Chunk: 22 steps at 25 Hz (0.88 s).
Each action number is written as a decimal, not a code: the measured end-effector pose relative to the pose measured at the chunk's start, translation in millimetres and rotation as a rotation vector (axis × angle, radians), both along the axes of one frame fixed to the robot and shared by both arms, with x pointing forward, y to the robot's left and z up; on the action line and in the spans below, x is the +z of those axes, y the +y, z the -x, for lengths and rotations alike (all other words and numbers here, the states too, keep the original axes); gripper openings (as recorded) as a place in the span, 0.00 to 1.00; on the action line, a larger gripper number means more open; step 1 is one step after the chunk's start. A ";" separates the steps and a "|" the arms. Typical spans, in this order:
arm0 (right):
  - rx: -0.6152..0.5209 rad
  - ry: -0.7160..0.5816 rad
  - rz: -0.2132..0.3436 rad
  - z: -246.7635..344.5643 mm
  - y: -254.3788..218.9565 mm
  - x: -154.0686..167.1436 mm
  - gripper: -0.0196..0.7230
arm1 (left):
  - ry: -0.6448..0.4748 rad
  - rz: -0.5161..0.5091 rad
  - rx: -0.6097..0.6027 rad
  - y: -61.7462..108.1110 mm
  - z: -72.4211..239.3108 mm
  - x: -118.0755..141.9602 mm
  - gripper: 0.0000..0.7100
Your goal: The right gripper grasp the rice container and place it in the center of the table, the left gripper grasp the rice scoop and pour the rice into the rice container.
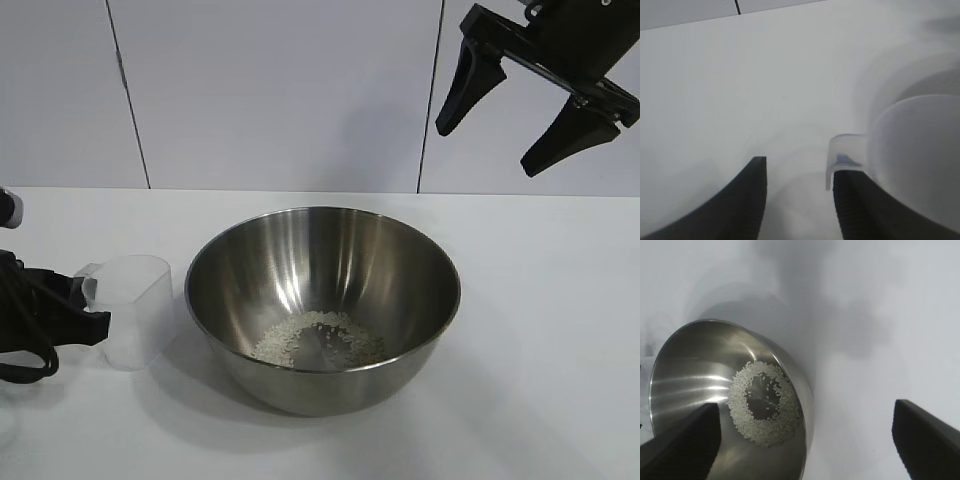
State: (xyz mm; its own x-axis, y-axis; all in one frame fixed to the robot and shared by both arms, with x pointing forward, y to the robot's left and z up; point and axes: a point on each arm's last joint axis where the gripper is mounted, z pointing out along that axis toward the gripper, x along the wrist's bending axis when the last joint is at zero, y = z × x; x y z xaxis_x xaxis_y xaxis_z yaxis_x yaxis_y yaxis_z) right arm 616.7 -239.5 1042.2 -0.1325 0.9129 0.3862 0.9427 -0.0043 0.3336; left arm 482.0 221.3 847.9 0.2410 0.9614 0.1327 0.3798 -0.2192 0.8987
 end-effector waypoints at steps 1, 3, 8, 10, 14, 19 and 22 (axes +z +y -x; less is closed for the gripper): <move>0.000 0.000 0.000 0.0 0.0 0.0 0.89 | 0.011 -0.004 0.000 1.3 3.2 -1.2 0.47; 0.000 0.000 0.000 0.0 0.0 0.0 0.89 | 0.032 -0.013 0.001 3.8 9.4 -3.3 0.48; 0.000 -0.001 0.000 -0.1 0.0 0.0 0.89 | 0.076 -0.031 0.001 9.0 22.3 -7.2 0.48; 0.000 -0.001 0.000 -0.1 0.0 0.0 0.89 | 0.085 -0.034 0.001 10.4 25.7 -7.2 0.48; 0.000 -0.001 0.000 -0.1 0.0 0.0 0.89 | 0.058 -0.023 -0.007 11.8 30.8 3.4 0.50; 0.000 -0.001 0.000 -0.1 0.0 0.0 0.89 | -0.038 0.015 0.000 15.2 37.7 31.0 0.61; 0.000 -0.001 0.000 -0.1 0.0 0.0 0.89 | -0.096 0.039 0.022 19.1 42.8 46.6 0.72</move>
